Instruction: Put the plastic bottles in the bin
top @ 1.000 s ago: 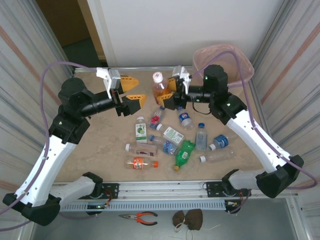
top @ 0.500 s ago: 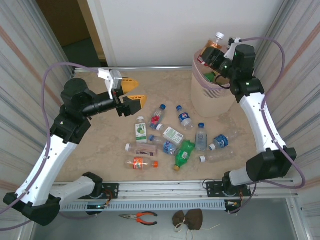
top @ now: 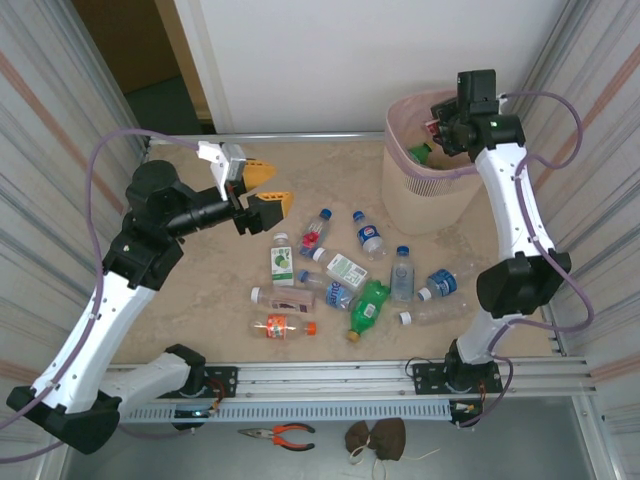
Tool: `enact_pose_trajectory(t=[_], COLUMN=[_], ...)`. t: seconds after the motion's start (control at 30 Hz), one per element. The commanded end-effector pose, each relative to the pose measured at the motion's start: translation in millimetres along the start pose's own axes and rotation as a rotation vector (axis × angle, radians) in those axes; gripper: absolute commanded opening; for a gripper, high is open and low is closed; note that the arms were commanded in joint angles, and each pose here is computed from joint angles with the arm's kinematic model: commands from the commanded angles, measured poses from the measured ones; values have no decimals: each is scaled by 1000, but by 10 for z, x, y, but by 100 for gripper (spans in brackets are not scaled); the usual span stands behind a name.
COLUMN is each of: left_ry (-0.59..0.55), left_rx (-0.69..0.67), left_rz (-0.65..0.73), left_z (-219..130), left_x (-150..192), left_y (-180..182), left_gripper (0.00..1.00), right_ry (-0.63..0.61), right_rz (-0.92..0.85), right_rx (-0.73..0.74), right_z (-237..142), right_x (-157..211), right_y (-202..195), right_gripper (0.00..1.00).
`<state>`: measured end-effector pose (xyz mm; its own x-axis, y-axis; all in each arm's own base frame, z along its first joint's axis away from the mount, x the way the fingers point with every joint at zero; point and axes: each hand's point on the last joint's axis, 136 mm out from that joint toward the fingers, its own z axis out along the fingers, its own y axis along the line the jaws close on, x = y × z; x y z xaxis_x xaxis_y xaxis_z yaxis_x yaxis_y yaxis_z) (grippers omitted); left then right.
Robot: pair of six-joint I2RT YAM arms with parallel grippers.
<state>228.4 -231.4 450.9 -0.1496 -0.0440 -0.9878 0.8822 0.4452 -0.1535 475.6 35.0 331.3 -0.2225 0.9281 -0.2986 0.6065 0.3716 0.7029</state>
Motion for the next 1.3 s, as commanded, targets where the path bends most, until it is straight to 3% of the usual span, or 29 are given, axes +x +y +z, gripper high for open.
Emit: enact_pose_trajectory(t=[0.0, 0.73, 0.93, 1.13, 1.27], left_ry=[-5, 13, 17, 15, 12], left_rx=[-19, -75, -83, -86, -87], left_rz=[22, 31, 33, 33, 34], left_z=[-61, -90, -95, -100, -109], left_x=[0, 99, 110, 104, 97], left_y=[-9, 78, 90, 92, 86], left_gripper=[78, 78, 79, 79, 79], right_ry=[-6, 66, 75, 55, 44], right_rz=[84, 217, 232, 233, 226], right_rx=[182, 428, 460, 433, 397], right_z=[137, 923, 992, 890, 772], right_x=[90, 356, 390, 300, 224], right_y=[-383, -931, -1017, -942, -833], right_gripper=[43, 46, 53, 68, 70])
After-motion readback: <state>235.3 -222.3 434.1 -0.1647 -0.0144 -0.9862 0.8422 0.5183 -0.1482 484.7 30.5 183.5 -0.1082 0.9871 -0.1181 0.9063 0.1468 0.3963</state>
